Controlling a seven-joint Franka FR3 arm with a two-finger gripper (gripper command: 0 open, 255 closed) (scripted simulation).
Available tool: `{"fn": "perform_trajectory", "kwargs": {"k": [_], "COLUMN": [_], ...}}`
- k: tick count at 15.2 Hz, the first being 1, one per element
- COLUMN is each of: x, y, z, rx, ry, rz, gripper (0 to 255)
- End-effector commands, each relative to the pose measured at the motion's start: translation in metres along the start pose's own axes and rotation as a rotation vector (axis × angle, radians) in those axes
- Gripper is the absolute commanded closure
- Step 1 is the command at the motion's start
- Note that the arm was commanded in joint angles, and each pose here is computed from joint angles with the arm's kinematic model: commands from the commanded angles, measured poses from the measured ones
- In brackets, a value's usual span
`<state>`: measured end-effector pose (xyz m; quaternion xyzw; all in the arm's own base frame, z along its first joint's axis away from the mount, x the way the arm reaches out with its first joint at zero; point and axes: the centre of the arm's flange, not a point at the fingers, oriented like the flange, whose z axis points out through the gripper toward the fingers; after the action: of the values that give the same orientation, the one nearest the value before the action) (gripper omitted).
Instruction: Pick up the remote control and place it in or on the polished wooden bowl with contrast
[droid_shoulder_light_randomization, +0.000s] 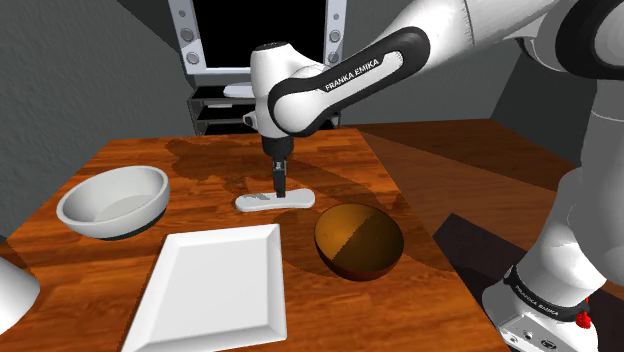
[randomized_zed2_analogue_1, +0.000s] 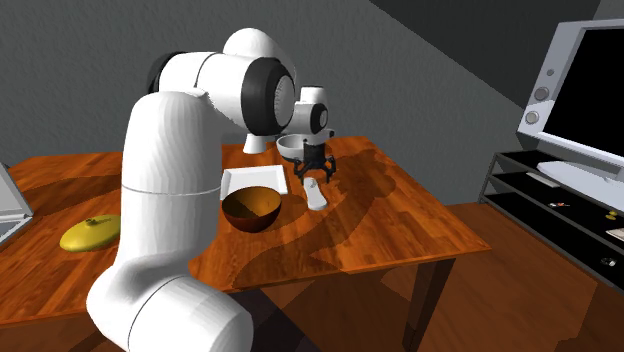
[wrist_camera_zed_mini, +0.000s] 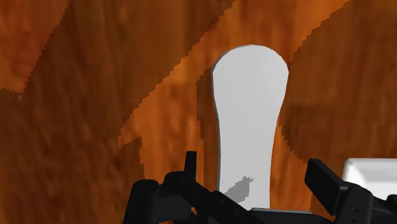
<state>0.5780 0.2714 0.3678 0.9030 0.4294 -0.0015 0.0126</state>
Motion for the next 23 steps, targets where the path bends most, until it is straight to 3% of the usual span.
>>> {"fn": "perform_trajectory", "kwargs": {"k": [1,8,16,17,23], "x": [0.015,0.015,0.015,0.015,0.015], "y": [-0.006,-0.006,-0.006,-0.006,-0.006], "z": [0.007,0.047,0.047,0.047,0.047], "rx": [0.001,0.001,0.001,0.001,0.001], "ry": [0.004,0.004,0.004,0.004,0.004], "rz": [-0.034,-0.034,-0.034,-0.034,-0.034], "gripper": [0,0,0,255,255]}}
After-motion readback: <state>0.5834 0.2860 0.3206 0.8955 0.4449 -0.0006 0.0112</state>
